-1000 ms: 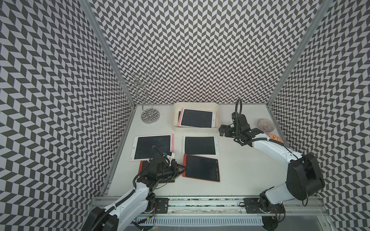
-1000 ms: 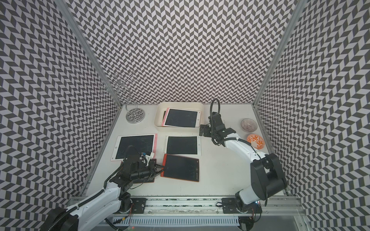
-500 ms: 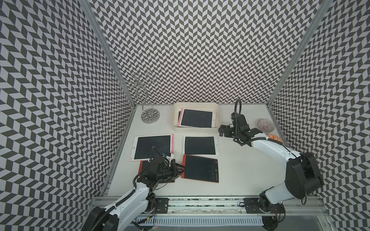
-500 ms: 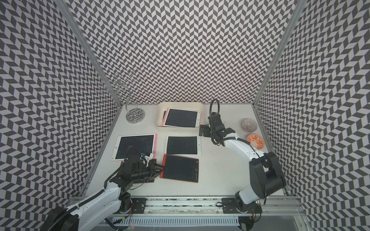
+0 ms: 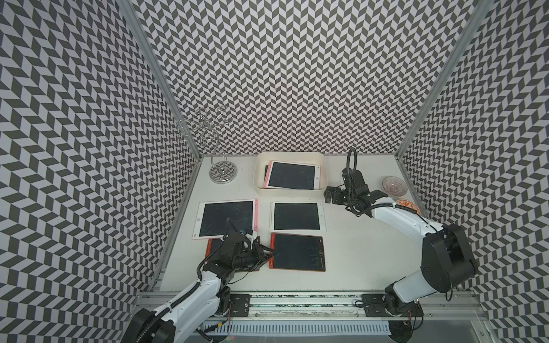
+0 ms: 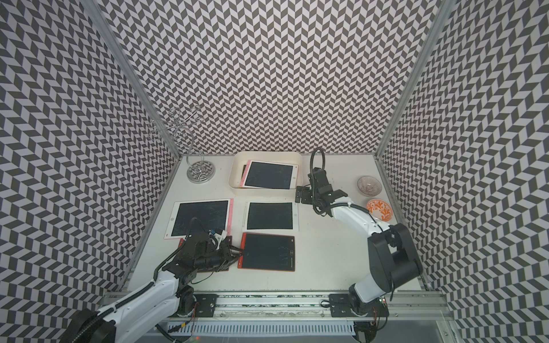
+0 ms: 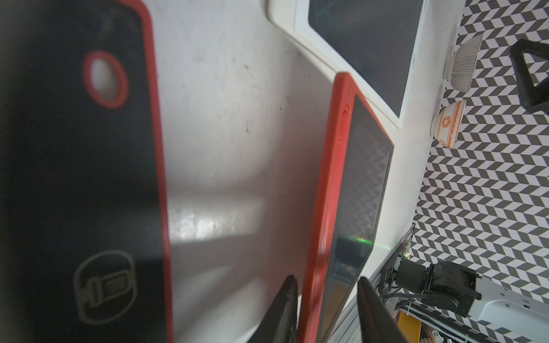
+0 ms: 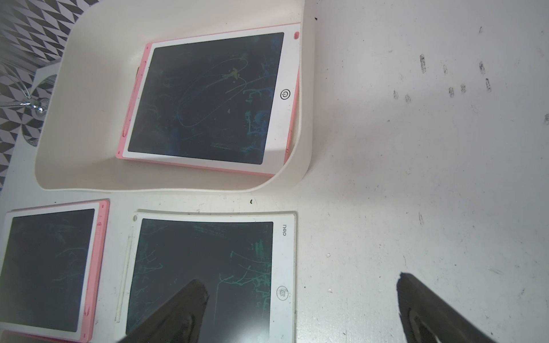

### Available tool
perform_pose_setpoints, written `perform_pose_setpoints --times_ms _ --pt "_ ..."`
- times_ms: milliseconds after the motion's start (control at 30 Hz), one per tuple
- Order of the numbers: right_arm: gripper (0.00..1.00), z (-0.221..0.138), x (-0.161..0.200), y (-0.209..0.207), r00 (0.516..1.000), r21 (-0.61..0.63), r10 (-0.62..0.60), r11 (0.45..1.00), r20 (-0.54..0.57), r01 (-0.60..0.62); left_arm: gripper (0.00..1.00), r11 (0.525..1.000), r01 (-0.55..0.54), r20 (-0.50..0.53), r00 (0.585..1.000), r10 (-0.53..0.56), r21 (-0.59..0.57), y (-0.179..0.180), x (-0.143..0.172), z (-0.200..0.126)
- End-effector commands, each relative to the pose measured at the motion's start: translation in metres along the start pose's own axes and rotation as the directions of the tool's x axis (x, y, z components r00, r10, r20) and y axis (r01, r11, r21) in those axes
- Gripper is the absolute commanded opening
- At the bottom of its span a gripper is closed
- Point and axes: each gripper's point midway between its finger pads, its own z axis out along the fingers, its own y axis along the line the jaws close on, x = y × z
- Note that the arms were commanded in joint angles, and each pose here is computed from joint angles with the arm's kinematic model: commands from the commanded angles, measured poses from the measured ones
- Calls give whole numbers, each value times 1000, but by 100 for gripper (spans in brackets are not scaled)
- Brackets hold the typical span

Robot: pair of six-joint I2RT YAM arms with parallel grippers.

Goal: Take out the writing tablet from the storage box
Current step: Place the writing tablet at the center of the board.

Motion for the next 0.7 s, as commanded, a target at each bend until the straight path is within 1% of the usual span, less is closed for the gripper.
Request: perform_pose_setpoints --times_ms 0,133,200,333,400,500,600,667 --pt "100 1 -16 8 999 -20 -7 1000 50 8 37 999 -36 15 999 36 5 -13 -7 -1" --pt "100 1 -19 8 998 -15 -10 1000 56 11 45 999 -45 24 999 45 -8 -17 -11 -3" --pt "100 0 -21 9 998 -17 -11 1000 61 12 47 999 -52 33 998 52 -12 -20 -14 -4" --pt "100 -1 -27 12 998 -18 -19 1000 68 20 57 996 -70 52 996 73 -57 -19 -19 -6" --pt "99 -2 -29 11 997 -10 -25 1000 74 25 59 995 -72 58 995 76 -69 -18 -21 -7" --pt "100 -3 -33 9 996 6 -33 999 82 33 66 994 -74 71 994 80 -82 -20 -25 -9" --pt "100 -5 -37 10 995 13 -41 999 90 40 80 990 -87 91 991 97 -107 -24 -31 -12" --pt "100 -6 -41 10 994 17 -42 999 99 41 91 986 -109 114 986 124 -128 -30 -39 -16"
